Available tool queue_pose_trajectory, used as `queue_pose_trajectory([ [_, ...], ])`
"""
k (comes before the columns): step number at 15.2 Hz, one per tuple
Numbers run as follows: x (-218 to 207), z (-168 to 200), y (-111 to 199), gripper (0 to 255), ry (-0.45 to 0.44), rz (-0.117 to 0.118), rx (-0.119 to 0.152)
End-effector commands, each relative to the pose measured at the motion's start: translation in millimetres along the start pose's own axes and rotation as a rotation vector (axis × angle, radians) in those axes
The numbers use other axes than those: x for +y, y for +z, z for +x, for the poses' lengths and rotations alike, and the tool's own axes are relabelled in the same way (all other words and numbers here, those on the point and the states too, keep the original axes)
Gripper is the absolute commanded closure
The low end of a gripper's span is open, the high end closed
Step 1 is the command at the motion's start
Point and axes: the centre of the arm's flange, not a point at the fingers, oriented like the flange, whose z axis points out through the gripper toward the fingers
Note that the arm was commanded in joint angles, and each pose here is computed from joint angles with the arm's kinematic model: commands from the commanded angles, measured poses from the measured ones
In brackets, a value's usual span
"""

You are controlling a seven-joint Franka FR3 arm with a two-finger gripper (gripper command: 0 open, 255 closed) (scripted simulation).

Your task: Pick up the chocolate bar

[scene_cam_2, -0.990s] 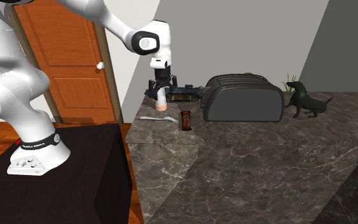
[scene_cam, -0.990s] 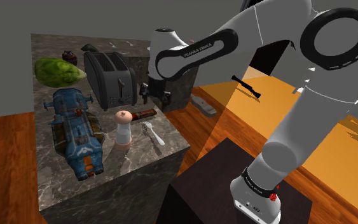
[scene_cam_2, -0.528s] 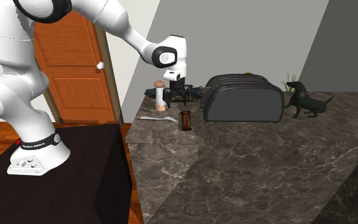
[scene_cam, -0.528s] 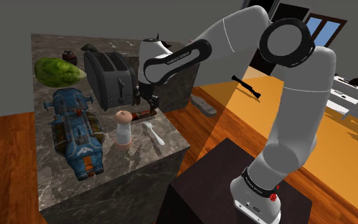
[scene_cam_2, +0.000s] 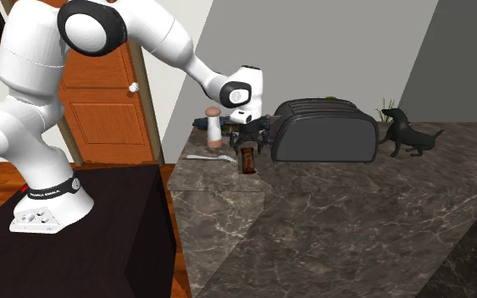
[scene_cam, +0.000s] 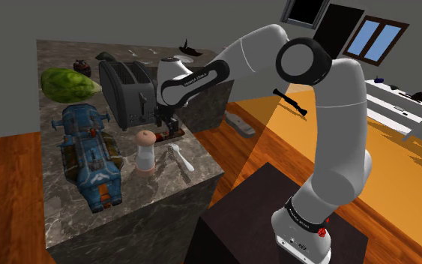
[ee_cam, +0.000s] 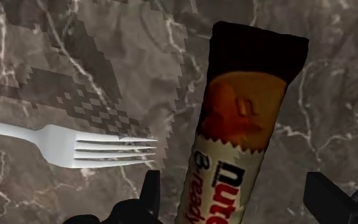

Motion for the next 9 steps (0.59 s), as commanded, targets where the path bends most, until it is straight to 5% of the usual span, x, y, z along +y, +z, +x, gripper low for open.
queue_pose_trajectory([
  [1, -1.0, -1.0, 12.2, 0, 0.002, 0.0, 0.0],
  [5, -1.2, -1.2, 25.7, 0, 0.002, 0.0, 0.0],
  [6, -2.4, -1.3, 25.4, 255, 0.002, 0.0, 0.0],
  [9, -0.8, -2.5, 25.2, 255, 0.002, 0.0, 0.0],
])
